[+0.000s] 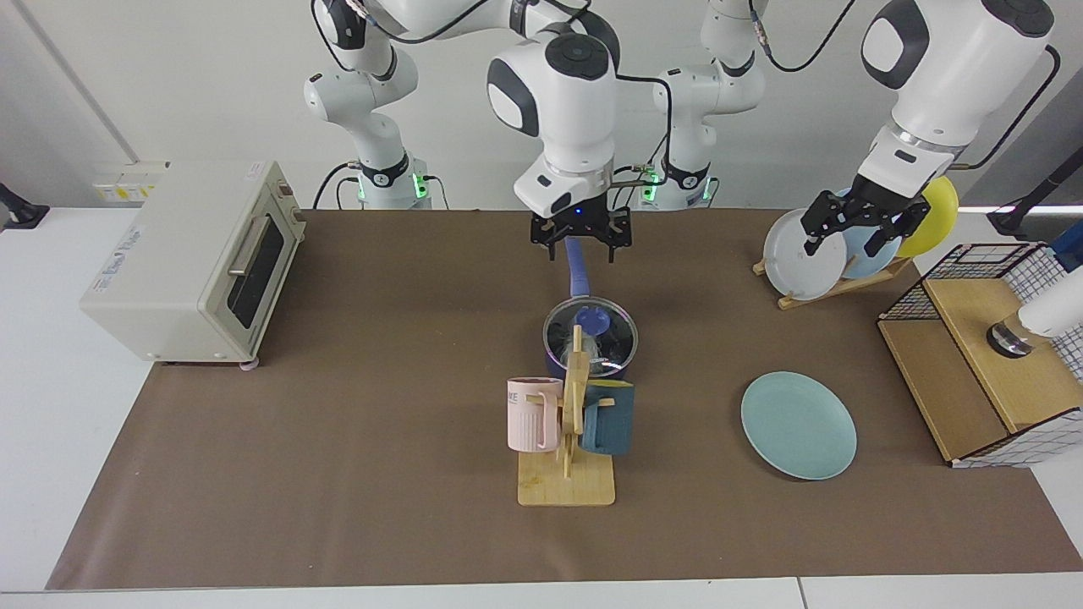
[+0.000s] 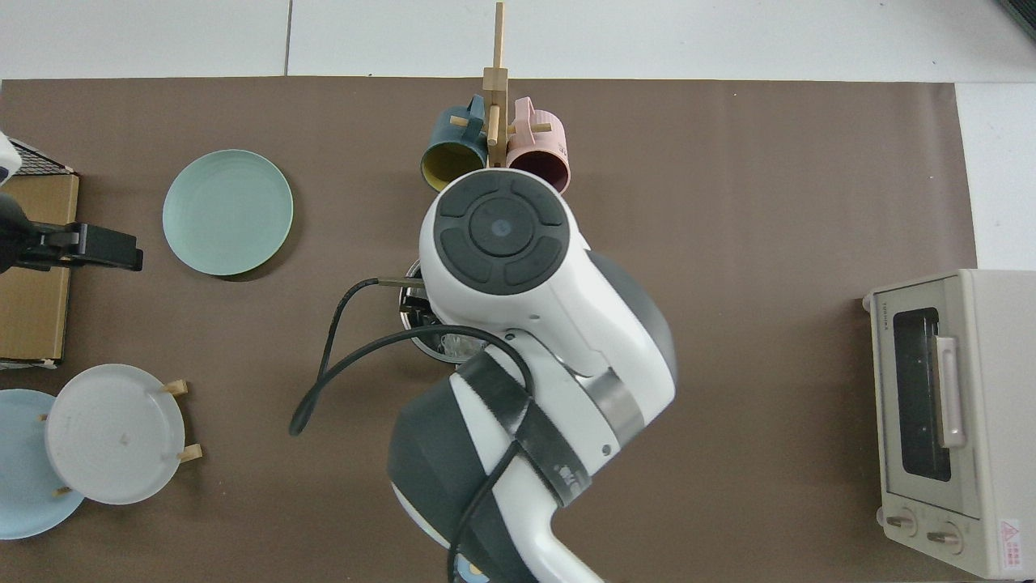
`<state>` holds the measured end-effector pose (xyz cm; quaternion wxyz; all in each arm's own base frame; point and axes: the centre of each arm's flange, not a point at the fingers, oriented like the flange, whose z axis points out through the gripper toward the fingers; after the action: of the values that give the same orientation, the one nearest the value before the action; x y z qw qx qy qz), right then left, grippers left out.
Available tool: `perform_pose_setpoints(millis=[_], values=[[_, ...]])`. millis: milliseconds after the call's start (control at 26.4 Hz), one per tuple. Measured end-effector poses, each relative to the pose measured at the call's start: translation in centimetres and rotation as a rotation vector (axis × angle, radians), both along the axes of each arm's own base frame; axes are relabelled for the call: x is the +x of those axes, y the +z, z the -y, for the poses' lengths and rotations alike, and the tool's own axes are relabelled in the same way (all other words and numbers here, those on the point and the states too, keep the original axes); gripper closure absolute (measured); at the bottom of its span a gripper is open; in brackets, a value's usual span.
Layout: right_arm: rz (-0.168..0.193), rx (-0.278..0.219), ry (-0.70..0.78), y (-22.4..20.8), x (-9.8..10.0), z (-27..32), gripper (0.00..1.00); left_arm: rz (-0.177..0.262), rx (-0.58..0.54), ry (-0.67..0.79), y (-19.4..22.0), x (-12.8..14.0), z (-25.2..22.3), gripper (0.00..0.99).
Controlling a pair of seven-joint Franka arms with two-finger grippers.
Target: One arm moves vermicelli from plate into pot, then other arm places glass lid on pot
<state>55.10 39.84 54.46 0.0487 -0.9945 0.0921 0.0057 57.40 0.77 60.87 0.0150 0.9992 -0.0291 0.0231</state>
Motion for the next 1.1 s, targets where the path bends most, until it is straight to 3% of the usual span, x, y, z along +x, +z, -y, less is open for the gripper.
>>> perform_pose_setpoints(millis=[265,567,794,1097], values=[[0.004,-0.017,-0.02,4.8,2.3,9.5,0.0,0.0,0.0,0.0,0.0,0.0,0.0,0.0],[0.05,-0.029,-0.033,7.6,6.0,23.4,0.0,0.0,0.0,0.0,0.0,0.0,0.0,0.0],[0.042,-0.089,-0.015,4.1,7.4,31.5,0.0,0.0,0.0,0.0,0.0,0.0,0.0,0.0],[0.05,-0.138,-0.001,-4.4,7.8,31.8,0.0,0.0,0.0,0.0,0.0,0.0,0.0,0.0]])
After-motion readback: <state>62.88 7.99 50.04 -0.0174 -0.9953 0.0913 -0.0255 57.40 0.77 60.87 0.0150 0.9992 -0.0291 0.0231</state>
